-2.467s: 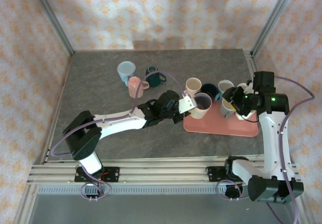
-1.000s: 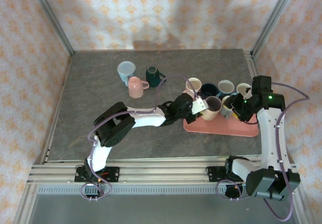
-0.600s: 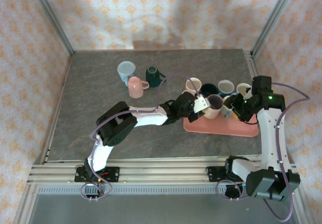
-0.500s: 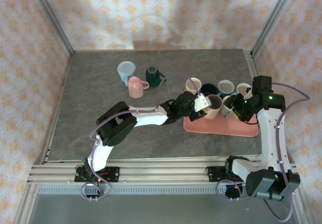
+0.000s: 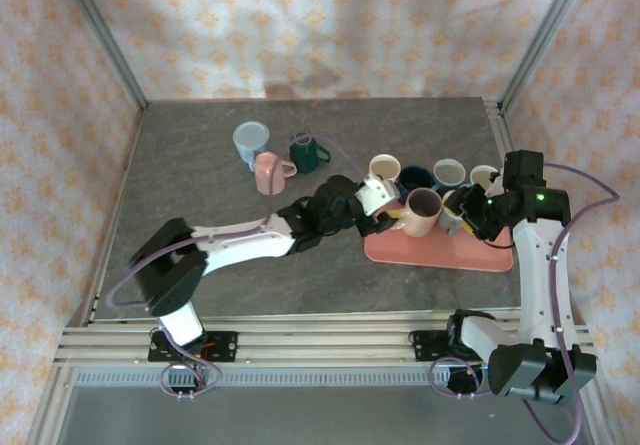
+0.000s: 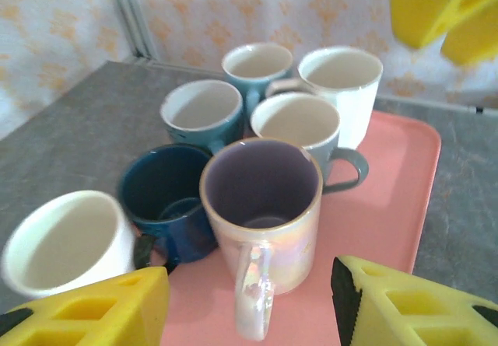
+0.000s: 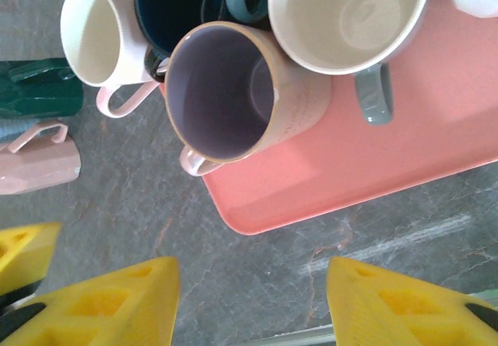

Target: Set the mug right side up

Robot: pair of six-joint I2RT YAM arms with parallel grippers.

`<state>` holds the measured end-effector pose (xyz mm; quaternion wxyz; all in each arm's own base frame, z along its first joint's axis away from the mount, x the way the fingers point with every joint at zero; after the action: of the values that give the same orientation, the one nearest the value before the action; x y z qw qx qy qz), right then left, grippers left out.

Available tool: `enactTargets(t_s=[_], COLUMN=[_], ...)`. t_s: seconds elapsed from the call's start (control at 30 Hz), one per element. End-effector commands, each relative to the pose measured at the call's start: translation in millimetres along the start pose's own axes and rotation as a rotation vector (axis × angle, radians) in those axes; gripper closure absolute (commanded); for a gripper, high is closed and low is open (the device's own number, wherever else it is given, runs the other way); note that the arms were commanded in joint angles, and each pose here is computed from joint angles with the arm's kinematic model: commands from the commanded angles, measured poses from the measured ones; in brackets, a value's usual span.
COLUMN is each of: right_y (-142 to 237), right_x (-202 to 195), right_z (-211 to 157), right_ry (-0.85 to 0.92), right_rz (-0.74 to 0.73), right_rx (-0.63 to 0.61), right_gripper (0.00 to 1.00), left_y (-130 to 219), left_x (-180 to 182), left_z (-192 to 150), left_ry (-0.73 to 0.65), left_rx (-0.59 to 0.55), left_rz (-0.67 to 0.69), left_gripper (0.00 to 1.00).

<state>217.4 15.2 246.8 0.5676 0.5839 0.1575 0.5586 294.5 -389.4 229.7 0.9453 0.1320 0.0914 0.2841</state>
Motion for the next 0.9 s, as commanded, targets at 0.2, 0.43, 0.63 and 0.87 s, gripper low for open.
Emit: enactTargets(t_s=[0.2, 0.43, 0.63, 0.87], right_y=[-6.2, -38.6, -91.8, -149.7], right_x=[41.5, 108.5, 174.9, 220.3], right_z=[0.2, -6.0, -7.3, 14.0], right_ry=[0.149, 0.555, 0.997, 1.433], right_rz=[0.047, 0.053, 0.109, 0.197], right_rx=[-0.047, -0.060, -0.035, -0.087], right_gripper=[0.48, 0.50, 0.50, 0.48], left_y=[100.8, 174.3, 209.3, 199.5], left_x=[116.3, 183.3, 224.3, 250.9], left_z=[-23.0, -49.7, -68.9, -72.9], left_ry=[0.353, 0.703, 1.003, 1.136], left_rx=[0.056, 0.099, 0.090, 0.147], left_rz=[0.401, 0.630, 0.699, 0.652], left_gripper=[0.41, 0.39, 0.39, 0.41])
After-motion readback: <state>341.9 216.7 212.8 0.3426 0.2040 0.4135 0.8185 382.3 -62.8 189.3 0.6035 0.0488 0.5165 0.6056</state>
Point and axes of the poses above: each hand's point on the last joint's axis, 136 mm out from that joint toward the fingers, its own y axis back along the fingers, its own x axis along the line the jaws close on, z = x × y, the point moved 3 cm from there along y, back along the fingers, and after that the axes turned 11 degrees about y, right-handed, at the moved point
